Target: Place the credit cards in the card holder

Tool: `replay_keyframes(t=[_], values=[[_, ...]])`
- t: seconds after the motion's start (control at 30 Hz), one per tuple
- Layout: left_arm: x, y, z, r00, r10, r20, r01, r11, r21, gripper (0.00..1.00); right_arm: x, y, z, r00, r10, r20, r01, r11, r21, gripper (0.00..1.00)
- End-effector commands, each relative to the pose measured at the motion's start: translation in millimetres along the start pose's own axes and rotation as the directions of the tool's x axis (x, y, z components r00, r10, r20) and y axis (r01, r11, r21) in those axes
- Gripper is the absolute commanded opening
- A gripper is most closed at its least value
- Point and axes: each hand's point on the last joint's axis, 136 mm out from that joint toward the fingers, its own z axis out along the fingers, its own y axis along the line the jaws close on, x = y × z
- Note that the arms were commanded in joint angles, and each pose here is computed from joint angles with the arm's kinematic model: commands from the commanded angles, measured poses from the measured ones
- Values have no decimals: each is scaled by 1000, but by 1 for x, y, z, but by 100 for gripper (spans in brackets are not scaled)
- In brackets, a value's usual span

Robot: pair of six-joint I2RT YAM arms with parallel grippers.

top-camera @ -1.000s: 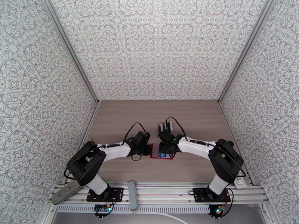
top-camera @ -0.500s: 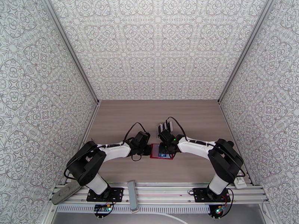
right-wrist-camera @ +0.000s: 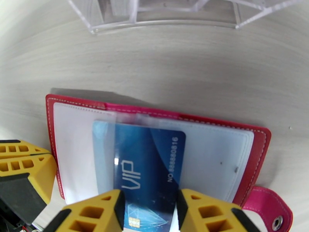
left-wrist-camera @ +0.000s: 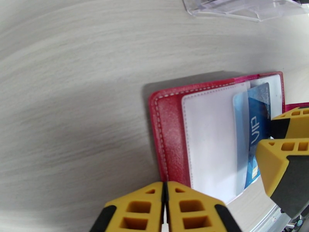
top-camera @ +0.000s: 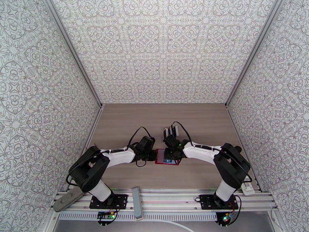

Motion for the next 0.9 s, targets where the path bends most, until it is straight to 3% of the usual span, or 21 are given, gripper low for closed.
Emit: replay_keyframes(t=[0.0,0.87], values=[[30,10,11,995,-17,-95,14,1000,-27,11,7,5,4,1000,-2,-17,1,1000,-15,41],[29,9,12,995,-18,-93,17,1000,-21,11,1,23,2,1000,-20,-12,19,999,-49,41]])
